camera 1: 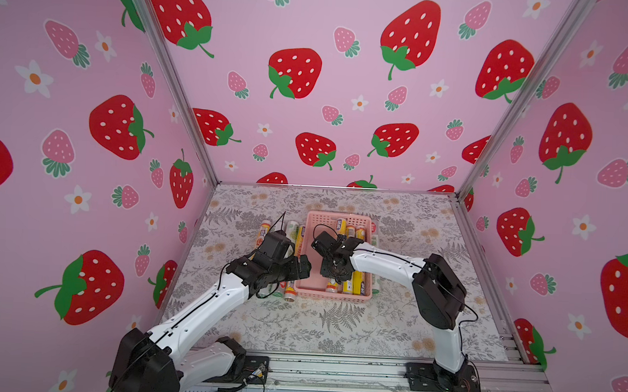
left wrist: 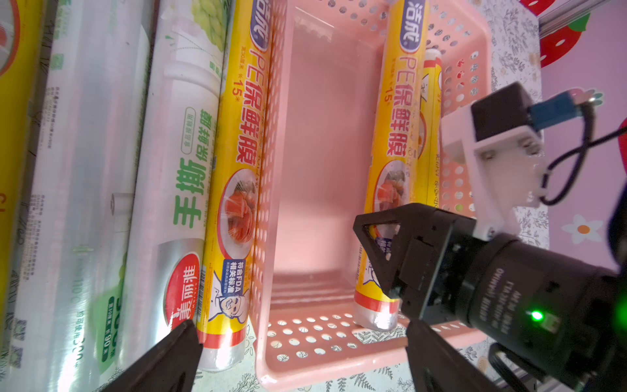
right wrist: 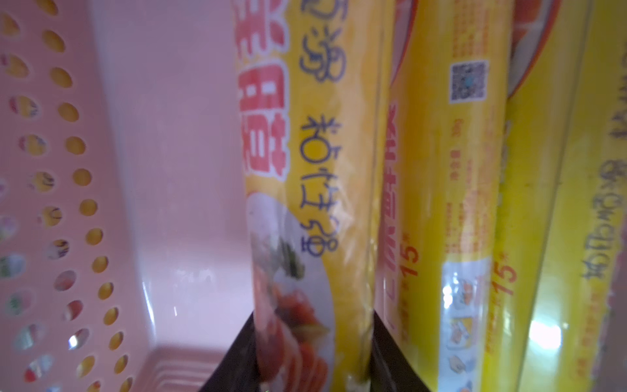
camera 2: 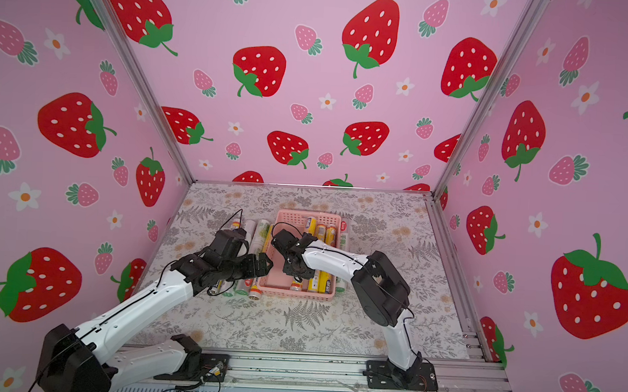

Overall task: Put the plastic wrap into the basket
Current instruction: Place the plastic wrap in the basket.

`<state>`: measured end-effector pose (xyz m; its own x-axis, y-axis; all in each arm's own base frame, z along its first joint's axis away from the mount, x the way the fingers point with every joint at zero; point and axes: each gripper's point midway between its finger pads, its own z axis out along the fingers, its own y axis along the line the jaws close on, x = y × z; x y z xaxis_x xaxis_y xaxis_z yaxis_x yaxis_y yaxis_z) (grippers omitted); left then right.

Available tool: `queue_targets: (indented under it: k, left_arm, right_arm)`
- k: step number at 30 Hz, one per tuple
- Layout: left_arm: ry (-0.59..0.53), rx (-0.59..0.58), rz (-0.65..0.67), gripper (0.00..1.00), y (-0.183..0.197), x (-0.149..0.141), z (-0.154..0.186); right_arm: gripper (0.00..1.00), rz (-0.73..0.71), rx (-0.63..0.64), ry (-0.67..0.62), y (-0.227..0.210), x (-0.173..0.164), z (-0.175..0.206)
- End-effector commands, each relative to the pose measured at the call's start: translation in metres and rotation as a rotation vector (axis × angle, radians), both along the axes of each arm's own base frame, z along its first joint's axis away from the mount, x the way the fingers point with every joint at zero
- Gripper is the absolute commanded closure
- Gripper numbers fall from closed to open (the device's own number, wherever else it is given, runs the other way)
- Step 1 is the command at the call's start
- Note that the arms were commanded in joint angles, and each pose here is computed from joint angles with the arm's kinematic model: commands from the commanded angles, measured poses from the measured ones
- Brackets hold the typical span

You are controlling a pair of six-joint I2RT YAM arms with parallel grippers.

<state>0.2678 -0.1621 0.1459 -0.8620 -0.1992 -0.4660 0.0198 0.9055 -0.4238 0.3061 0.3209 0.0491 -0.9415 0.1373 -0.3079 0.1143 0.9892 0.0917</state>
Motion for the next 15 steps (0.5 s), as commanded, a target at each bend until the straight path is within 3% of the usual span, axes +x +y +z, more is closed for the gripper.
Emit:
queue_targets:
  k: [1,15]
  left_arm:
    - [-0.007,0.013,-0.001,0.00,0.003,-0.001,-0.001]
    - [-0.004,0.035,0.042,0.00,0.019,-0.007,0.007]
  right_arm:
    - [0.58,0.010,-0.052,-0.027,-0.005,0.003,0.005]
    - [0.39,0.100,-0.105,-0.174,-0.006,0.029,0.060]
